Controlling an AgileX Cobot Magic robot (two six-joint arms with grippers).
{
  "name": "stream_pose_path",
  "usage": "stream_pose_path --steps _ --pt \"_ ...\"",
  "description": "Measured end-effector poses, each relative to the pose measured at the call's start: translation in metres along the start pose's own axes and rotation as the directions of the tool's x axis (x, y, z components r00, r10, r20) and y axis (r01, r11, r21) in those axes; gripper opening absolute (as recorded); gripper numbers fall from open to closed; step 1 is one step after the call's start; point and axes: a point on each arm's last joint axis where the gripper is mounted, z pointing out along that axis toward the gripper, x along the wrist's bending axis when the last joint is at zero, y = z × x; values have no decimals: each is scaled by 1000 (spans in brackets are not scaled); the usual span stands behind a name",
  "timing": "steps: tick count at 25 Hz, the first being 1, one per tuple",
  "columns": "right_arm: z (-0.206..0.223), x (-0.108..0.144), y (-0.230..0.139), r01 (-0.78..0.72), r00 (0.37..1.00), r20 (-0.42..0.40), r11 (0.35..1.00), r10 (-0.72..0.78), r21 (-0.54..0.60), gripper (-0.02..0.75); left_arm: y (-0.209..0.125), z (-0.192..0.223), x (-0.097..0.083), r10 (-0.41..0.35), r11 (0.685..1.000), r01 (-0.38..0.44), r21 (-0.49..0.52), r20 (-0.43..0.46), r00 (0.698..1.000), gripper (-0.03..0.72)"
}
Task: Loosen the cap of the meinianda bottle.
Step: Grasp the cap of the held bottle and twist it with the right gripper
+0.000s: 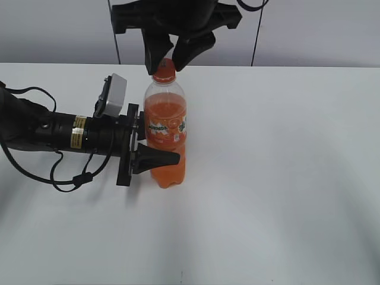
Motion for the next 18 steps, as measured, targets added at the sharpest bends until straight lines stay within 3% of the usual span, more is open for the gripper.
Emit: stream_pose_path --steps 6,10,14,18 --pt "0 0 0 56 998 -1 998 -56 -2 276 0 1 0 -2 1000 2 1 1 1000 391" --pt "0 1 0 248 969 -6 969 -248 -3 276 0 1 0 -2 1000 2 1 1 1000 391" --pt "0 1 0 515 857 -10 857 -515 -8 274 0 1 0 -2 1000 2 1 1 1000 391" --pt "0 1 0 760 649 -9 649 -760 -13 274 0 1 0 -2 1000 2 1 1 1000 391"
